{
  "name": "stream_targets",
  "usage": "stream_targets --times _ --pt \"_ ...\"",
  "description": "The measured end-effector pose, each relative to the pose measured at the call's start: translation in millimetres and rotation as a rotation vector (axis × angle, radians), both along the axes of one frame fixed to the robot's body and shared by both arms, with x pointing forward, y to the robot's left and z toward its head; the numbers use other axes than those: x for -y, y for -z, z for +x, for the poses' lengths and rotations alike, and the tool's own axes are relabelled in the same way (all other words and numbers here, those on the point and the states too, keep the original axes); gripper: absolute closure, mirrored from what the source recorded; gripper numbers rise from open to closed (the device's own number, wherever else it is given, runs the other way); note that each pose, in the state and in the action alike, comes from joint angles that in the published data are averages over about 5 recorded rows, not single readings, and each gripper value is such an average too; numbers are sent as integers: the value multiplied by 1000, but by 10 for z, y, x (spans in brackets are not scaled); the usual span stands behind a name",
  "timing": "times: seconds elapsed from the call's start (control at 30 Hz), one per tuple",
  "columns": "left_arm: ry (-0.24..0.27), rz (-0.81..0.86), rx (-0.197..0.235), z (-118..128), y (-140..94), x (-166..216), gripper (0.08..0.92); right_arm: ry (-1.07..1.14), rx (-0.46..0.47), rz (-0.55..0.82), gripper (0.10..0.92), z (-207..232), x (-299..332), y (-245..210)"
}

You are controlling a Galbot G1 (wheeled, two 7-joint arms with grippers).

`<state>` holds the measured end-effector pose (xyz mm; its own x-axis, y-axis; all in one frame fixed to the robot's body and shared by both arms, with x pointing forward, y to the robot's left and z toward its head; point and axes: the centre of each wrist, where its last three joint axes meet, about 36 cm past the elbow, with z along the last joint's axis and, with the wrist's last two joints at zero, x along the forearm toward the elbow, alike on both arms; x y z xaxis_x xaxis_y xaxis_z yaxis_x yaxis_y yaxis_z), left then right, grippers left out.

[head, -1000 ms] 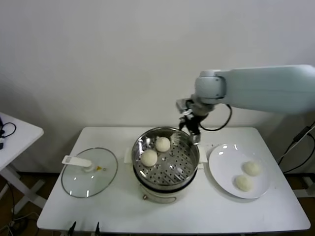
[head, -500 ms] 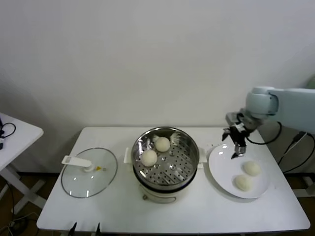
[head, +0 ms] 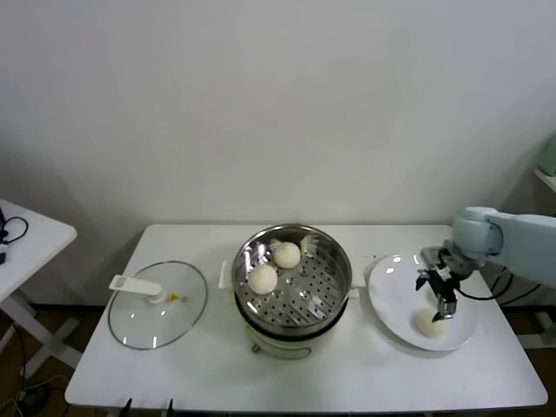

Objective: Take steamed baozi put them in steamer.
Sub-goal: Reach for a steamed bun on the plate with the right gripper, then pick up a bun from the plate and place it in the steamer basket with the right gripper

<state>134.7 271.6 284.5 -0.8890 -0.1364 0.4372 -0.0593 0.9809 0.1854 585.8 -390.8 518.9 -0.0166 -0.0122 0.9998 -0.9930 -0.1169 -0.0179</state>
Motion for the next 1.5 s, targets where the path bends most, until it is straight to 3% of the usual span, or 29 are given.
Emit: stream_targets --times 0.7,1.0,1.27,1.5 --pt "-5 6 -3 -10 11 1 177 19 -5 -43 207 -4 144 526" --pt "-7 7 -2 0 15 -5 177 14 0 -52 380 21 123 545" --pt "-10 16 -6 -9 16 -19 177 -17 -5 -39 426 65 61 395" --pt "-10 19 -6 -11 1 -22 177 -103 20 -20 428 218 -86 -152"
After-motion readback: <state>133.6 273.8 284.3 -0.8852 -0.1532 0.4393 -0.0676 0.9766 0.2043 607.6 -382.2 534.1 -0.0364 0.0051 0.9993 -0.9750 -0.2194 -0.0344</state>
